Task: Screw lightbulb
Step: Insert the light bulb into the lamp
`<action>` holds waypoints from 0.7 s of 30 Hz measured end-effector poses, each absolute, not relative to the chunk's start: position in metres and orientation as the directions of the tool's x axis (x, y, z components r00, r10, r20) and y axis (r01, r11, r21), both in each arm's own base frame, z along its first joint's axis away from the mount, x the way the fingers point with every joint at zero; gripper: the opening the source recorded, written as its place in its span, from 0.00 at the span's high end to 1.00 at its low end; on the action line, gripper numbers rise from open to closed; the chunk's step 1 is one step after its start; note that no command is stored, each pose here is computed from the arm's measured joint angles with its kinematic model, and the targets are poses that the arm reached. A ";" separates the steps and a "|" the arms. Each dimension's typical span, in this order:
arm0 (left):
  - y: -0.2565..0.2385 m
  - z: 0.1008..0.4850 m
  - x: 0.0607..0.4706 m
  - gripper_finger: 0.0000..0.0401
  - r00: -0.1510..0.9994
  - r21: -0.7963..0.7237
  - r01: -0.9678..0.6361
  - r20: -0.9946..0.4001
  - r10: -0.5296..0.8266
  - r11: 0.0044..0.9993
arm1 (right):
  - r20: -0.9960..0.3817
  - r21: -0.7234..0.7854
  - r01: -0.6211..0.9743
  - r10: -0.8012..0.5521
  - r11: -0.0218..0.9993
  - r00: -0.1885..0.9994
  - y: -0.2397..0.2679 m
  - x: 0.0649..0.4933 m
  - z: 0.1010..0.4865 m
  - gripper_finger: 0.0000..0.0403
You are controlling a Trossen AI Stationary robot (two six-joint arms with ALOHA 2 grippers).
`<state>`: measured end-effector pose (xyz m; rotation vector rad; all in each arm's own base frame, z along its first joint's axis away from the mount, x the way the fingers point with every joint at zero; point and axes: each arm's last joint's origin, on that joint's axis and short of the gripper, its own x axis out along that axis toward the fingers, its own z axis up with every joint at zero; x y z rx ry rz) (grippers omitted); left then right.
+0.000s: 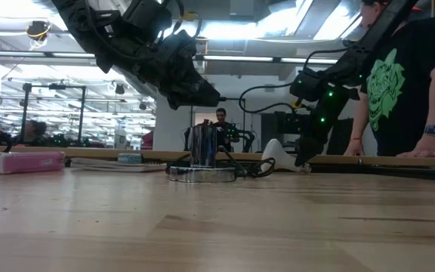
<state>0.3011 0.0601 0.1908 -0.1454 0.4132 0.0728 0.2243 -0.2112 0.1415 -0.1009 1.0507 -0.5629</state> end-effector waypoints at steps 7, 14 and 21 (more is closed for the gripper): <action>0.060 0.191 0.301 0.61 0.913 -0.126 -0.100 -0.405 0.041 0.987 | -0.796 -0.290 0.367 -0.436 0.884 0.420 -0.210 0.226 0.141 0.50; 0.060 0.191 0.301 0.61 0.913 -0.126 -0.100 -0.405 0.041 0.987 | -0.796 -0.284 0.372 -0.434 0.884 0.422 -0.210 0.226 0.142 0.30; 0.060 0.191 0.301 0.61 0.913 -0.125 -0.100 -0.405 0.041 0.987 | -0.786 -0.246 0.314 -0.378 0.917 0.488 -0.209 0.228 0.143 0.24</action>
